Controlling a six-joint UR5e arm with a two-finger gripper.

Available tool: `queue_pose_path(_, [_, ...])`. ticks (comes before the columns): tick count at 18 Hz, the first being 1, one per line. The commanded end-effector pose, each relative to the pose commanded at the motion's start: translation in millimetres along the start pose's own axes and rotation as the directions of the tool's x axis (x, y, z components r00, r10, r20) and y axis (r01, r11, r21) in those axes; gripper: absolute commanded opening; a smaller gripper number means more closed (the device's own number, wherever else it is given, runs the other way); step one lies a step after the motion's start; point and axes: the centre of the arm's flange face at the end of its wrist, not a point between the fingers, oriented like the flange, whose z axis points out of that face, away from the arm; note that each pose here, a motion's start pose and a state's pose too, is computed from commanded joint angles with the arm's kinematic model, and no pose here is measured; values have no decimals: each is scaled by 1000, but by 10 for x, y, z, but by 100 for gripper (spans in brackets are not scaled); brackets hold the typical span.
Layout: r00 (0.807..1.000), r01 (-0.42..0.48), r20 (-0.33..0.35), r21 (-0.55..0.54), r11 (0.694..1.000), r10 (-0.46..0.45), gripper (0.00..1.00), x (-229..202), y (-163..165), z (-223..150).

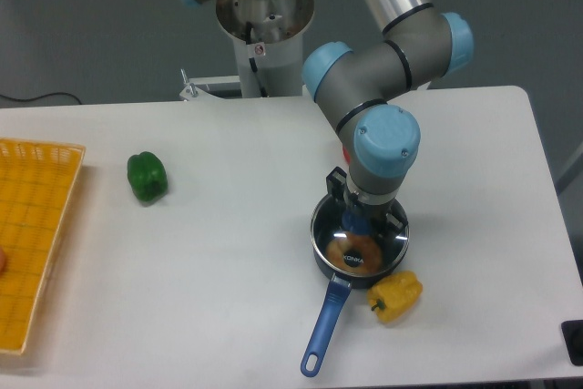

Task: Close the pot lid
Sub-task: 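Settle the glass lid onto the saucepan rim and hold it there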

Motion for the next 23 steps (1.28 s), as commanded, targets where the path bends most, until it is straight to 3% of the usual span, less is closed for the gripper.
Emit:
queue_pose_path(7, [1000,0,0,0,1000,0,69,-10,-4,11])
queue_pose_path(15, [1000,-14,-1,-2,1000,14,70,-19,16,-7])
queue_pose_path(18, [1000,-14,-3,-1,1000,14,73,-21,13,2])
queue_pose_path(20, [1000,-12,-4,-1,1000,12,80,-23,12,12])
queue_pose_path(23, [1000,-11,-5,0,1000,11,81,-23,11,12])
